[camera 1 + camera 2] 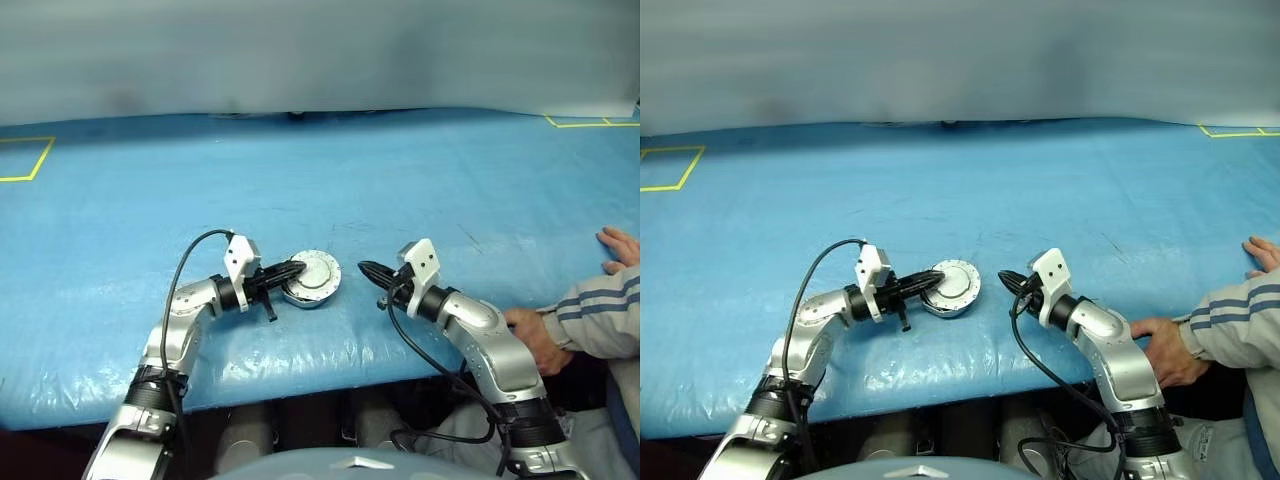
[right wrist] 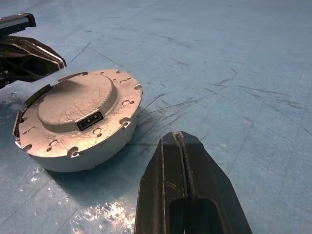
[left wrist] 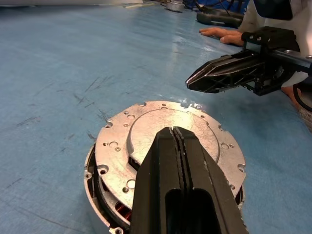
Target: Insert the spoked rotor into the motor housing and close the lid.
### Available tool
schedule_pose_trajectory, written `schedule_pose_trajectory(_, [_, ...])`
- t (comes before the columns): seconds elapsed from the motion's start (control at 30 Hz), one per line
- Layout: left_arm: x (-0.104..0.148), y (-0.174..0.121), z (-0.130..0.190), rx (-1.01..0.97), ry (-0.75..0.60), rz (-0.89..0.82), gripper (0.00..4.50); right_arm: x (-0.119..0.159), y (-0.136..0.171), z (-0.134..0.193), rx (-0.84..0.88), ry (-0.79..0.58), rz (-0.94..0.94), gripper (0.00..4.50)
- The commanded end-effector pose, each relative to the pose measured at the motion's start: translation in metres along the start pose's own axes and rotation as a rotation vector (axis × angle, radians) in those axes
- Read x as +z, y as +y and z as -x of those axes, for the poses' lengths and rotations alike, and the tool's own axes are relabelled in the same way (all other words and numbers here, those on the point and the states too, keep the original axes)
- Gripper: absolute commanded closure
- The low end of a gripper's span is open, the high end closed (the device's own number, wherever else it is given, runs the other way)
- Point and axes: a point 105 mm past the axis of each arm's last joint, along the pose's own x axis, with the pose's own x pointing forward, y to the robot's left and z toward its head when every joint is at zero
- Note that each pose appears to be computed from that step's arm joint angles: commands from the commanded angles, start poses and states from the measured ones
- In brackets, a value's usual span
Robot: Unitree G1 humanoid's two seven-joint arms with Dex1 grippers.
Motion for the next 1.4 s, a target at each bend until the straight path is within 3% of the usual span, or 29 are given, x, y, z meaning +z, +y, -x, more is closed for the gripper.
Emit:
schedule_pose_trajectory(0.03, [0.025, 0.001, 0.01, 0.013, -0.095, -0.074, 4.49, 0.018, 0.002, -0.002, 0.017, -0.073, 0.032, 4.5])
schedule_pose_trajectory(0.23, [0.027, 0.003, 0.026, 0.058, -0.12, -0.098, 4.49, 0.021, 0.009, -0.004, 0.06, -0.093, 0.036, 4.5])
schedule_pose_trajectory(0.53, [0.009, -0.004, 0.045, 0.122, -0.109, -0.07, 4.49, 0.021, 0.023, -0.005, 0.126, -0.101, 0.037, 4.5])
schedule_pose_trajectory(1.4, [0.005, -0.004, 0.047, 0.169, -0.118, -0.068, 4.49, 0.017, 0.025, -0.005, 0.143, -0.085, 0.034, 4.5])
